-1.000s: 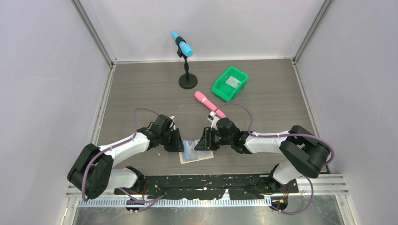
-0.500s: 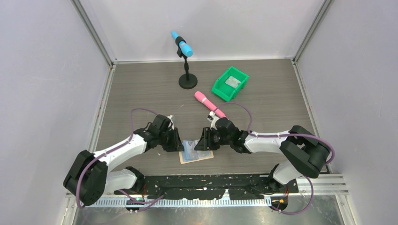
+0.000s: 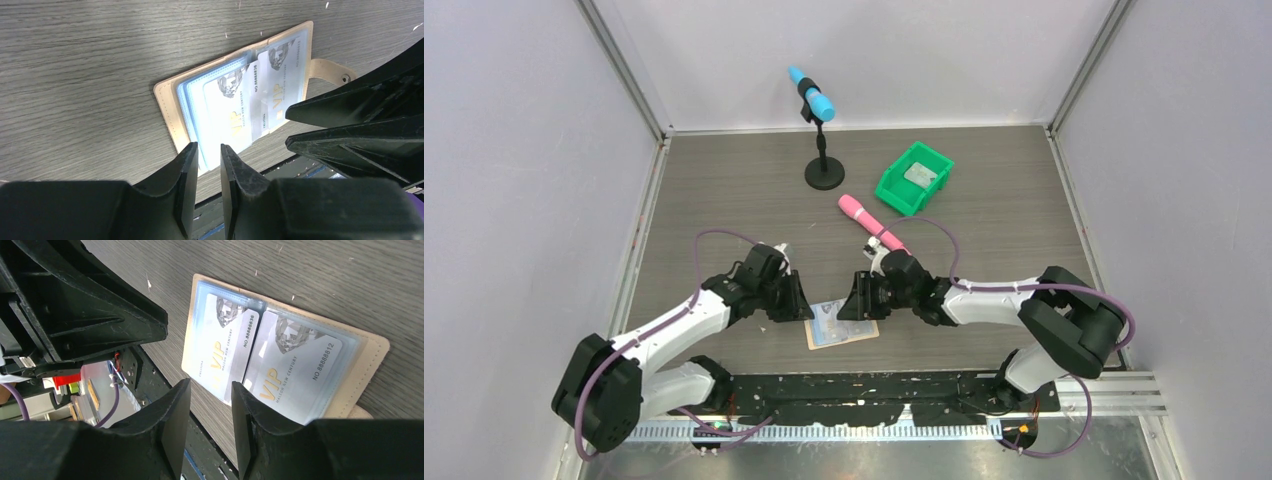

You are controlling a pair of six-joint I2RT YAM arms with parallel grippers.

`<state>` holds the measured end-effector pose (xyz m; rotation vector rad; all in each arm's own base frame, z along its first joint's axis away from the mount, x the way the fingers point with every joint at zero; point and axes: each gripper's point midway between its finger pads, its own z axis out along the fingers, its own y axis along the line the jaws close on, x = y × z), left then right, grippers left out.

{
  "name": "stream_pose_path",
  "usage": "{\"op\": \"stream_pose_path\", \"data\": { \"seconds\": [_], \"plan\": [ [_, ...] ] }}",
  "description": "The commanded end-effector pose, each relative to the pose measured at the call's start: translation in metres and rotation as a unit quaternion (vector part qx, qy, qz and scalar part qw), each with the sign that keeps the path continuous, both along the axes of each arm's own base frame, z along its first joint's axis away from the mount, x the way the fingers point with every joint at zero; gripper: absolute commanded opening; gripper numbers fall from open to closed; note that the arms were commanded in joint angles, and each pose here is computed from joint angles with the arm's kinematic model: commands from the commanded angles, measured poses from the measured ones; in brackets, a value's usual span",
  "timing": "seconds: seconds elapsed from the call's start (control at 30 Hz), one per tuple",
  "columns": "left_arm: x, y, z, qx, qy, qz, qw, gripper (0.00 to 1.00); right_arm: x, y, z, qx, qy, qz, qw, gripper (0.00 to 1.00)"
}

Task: Take the credit cards out of the card holder
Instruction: Open the card holder at the center of the board, then remove the credit card from the card holder.

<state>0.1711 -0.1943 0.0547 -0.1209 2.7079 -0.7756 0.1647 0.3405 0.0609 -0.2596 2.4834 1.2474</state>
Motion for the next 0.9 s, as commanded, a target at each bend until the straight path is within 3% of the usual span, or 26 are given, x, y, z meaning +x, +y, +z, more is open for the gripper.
{"op": "stream_pose_path", "data": {
  "seconds": [0.0,0.2,0.6,0.87],
  "plan": [
    [0.009,-0.006,0.015,-0.012,-0.019,0.005,1.0,0.26,0.006,0.012,0.011,0.01,-0.018,0.008,1.0,0.43],
    [0.007,-0.011,0.002,-0.022,-0.005,-0.001,1.0,0.25,0.007,0.016,0.009,0.003,-0.021,0.009,1.0,0.43],
    [0.005,-0.015,-0.026,-0.019,0.021,-0.007,1.0,0.12,0.014,0.01,-0.011,-0.039,-0.023,-0.004,0.999,0.45],
    [0.001,-0.014,-0.037,-0.014,0.036,-0.007,0.999,0.09,0.013,0.009,-0.018,-0.048,-0.017,-0.004,0.999,0.47]
  ]
}}
